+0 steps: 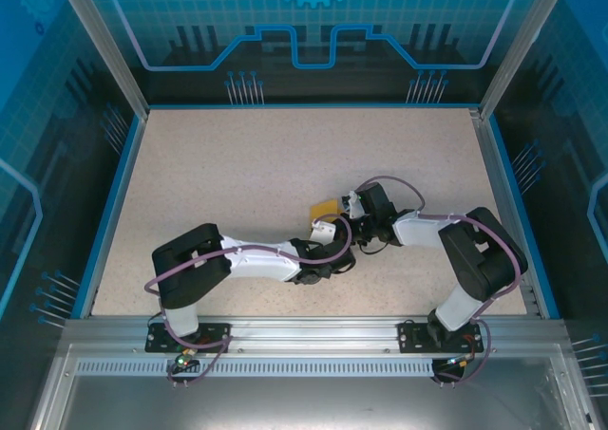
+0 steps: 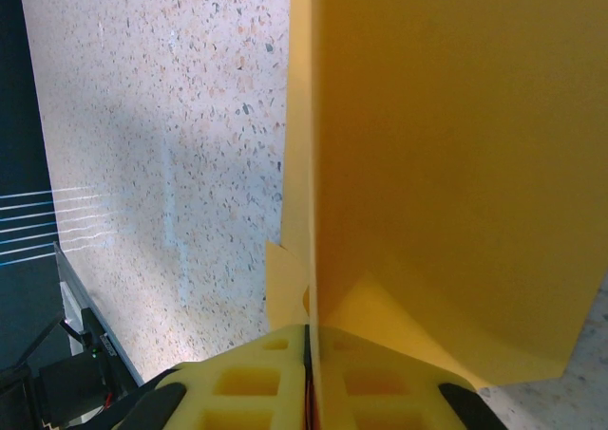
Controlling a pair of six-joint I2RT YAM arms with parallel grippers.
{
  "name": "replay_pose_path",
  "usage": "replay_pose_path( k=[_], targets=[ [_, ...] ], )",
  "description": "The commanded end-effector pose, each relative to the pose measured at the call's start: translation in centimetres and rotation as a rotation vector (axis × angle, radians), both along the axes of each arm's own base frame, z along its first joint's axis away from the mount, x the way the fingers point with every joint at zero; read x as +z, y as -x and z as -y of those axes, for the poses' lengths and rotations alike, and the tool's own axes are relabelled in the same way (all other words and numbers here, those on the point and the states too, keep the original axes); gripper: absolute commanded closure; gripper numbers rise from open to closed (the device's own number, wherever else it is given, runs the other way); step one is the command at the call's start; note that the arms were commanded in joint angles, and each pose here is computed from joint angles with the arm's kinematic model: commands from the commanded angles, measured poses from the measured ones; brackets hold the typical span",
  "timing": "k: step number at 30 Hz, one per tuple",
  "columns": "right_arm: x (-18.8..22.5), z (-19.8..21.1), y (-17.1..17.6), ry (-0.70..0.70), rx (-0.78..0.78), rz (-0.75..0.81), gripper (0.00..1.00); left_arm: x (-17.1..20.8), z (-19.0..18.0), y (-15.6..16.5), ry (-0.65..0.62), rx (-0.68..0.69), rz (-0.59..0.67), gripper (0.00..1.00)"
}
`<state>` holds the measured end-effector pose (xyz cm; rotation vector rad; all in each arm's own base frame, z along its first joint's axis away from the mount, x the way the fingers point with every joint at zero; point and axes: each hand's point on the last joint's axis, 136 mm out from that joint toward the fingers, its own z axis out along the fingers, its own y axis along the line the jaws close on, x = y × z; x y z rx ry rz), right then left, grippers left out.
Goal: Fold a paper plane with a square sheet of paper (pick it up from the middle)
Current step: Fourth fold the wing at the center of the table.
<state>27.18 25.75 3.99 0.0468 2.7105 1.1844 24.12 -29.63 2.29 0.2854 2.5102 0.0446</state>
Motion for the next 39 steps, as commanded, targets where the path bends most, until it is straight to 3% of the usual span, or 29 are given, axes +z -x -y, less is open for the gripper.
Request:
replay_pose_path(
  k=[1, 9, 17, 22, 39],
  targets=[
    [1.2, -0.4, 0.1, -0.004, 0.015, 0.011, 0.89, 0.0, -0.1, 0.0, -0.017, 0.022, 0.004, 0.87],
    [1.3, 0.4, -0.7, 0.023, 0.002, 0.007, 0.84, -0.4, -0.2, 0.3, -0.017, 0.013, -0.009, 0.84],
    [2.3, 1.3, -1.5, 0.038, -0.017, 0.022, 0.79, -0.7, -0.7, 0.6, -0.019, 0.005, -0.012, 0.90],
    [3.3, 2.7, -2.2, 0.043, -0.055, 0.042, 0.70, -0.5, -0.5, 0.9, 0.030, -0.024, -0.019, 0.90],
    [3.7, 0.9, 0.0, -0.043, -0.003, 0.006, 0.54, -1.1, -1.5, 2.4, 0.073, -0.128, -0.057, 0.87]
  ],
)
